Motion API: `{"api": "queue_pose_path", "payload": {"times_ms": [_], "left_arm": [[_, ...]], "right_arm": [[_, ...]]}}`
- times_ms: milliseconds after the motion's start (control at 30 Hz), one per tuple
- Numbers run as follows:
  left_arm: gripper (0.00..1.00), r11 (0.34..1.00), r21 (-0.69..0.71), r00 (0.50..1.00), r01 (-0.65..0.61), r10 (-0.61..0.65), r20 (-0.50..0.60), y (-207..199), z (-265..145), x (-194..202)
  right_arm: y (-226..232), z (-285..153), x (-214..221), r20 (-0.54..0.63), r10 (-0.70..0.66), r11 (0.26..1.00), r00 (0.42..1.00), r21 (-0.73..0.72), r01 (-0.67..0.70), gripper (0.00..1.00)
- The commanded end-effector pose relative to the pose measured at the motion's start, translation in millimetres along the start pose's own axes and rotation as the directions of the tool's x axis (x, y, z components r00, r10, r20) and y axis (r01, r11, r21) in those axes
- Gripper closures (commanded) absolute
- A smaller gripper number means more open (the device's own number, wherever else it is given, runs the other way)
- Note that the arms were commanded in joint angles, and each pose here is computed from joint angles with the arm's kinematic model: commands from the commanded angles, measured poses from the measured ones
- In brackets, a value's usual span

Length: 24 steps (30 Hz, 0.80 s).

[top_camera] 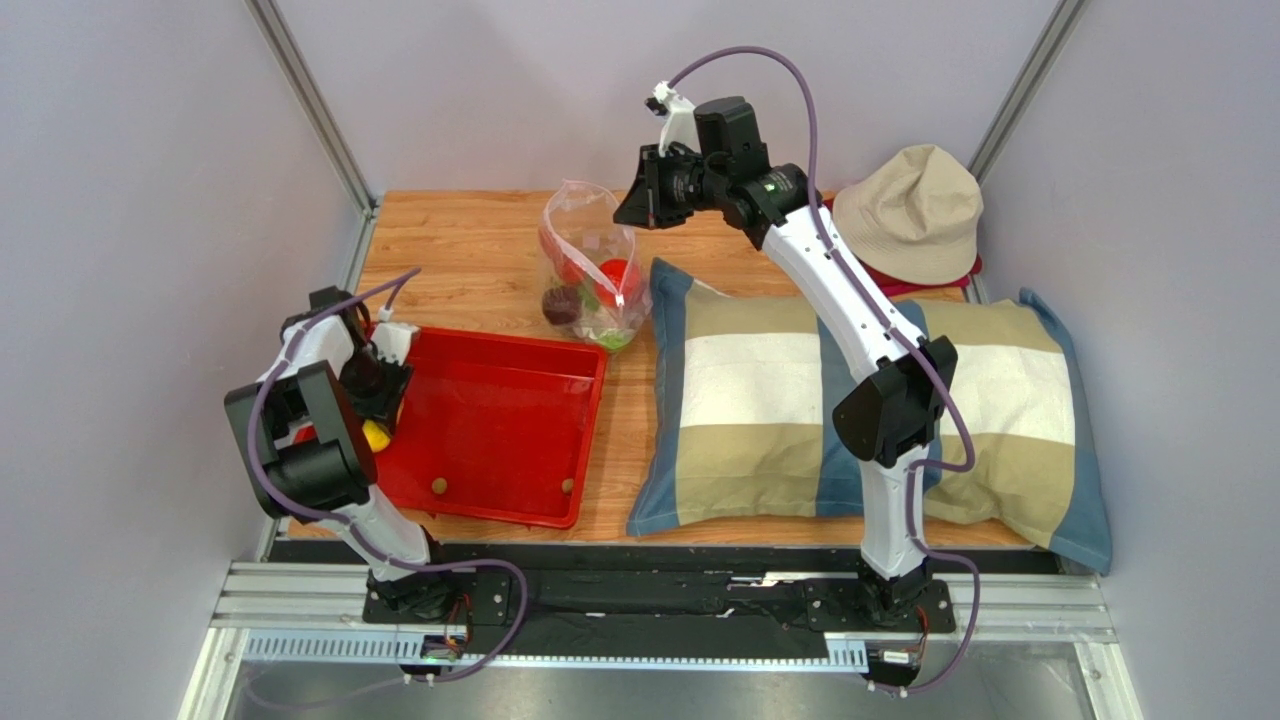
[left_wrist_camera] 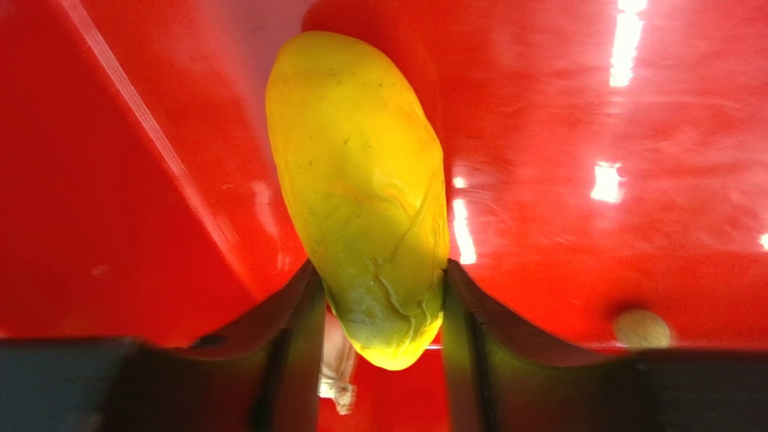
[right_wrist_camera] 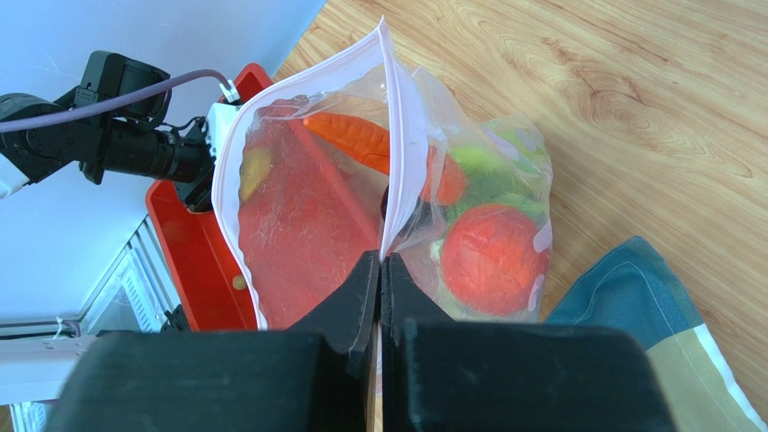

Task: Place the food in the zip-top bag and seal the zipper
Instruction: Pick up the fake fruit from the bin, then place the fake fruit in the zipper food storage bag.

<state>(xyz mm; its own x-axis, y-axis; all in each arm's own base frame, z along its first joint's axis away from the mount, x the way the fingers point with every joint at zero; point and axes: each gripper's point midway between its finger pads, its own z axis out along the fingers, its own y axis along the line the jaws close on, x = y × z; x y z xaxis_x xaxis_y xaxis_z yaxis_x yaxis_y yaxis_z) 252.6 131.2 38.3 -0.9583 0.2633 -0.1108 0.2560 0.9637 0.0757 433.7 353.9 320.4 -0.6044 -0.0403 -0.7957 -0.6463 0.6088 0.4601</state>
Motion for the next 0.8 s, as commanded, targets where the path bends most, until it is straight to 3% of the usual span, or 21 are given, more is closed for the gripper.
{"api": "queue_pose_path", "payload": {"times_ms": [0,33,100,200,233,300,333,400,433,667,767], "left_arm": [[0.62,0.994,0.113,0.995,0.014,-0.024,0.093,-23.4,-24.8,-12.0],[0.73,0.992,0.127,0.99,0.005,-0.023,0.142,-24.9,-35.4,-21.3],[0.84,0.988,0.152,0.981,-0.01,-0.02,0.194,-30.8,-52.6,-29.9],[0.86,0.984,0.173,0.933,-0.036,-0.029,0.359,-39.0,-101.3,-56.4],[0.86,0.98,0.186,0.882,-0.072,-0.025,0.471,-45.2,-134.8,-74.3],[0.86,0.976,0.199,0.828,-0.087,-0.04,0.559,-53.5,-170.4,-87.8],[0.86,0.971,0.207,0.758,-0.116,-0.048,0.651,-62.2,-208.3,-103.6],[0.87,0.967,0.209,0.684,-0.147,-0.053,0.728,-71.2,-245.8,-119.4],[0.87,0.959,0.207,0.611,-0.195,-0.046,0.79,-81.6,-279.5,-130.4],[0.93,0.888,0.206,0.299,-0.41,-0.082,0.951,-156.8,-393.1,-192.3],[0.94,0.829,0.267,0.287,-0.491,-0.136,0.948,-191.6,-403.8,-203.4]], "right_arm": [[18.0,-15.4,-22.0,0.07,-0.053,0.998,0.996,-0.026,0.055,1.0],[19.4,-16.0,-23.6,0.076,-0.053,0.998,0.996,-0.03,0.056,1.0],[18.9,-14.1,-21.3,0.07,-0.042,0.998,0.997,-0.034,0.045,1.0],[25.6,-12.8,-14.1,0.047,-0.031,0.997,0.998,-0.071,0.034,1.0],[29.5,-15.5,-12.9,0.045,-0.036,0.996,0.998,-0.079,0.04,1.0],[33.6,-17.0,-7.3,0.031,-0.05,0.994,0.998,-0.096,0.053,1.0],[36.8,-17.8,-4.5,0.025,-0.05,0.993,0.998,-0.104,0.053,1.0],[46.0,-16.4,-1.2,0.014,-0.052,0.99,0.999,-0.128,0.054,1.0],[49.9,-16.7,-1.5,0.012,-0.055,0.989,0.998,-0.136,0.056,1.0],[61.2,-17.0,-1.0,-0.001,-0.054,0.987,0.999,-0.149,0.053,1.0],[64.7,-17.0,-6.1,0.002,-0.043,0.987,0.999,-0.153,0.043,1.0]]}}
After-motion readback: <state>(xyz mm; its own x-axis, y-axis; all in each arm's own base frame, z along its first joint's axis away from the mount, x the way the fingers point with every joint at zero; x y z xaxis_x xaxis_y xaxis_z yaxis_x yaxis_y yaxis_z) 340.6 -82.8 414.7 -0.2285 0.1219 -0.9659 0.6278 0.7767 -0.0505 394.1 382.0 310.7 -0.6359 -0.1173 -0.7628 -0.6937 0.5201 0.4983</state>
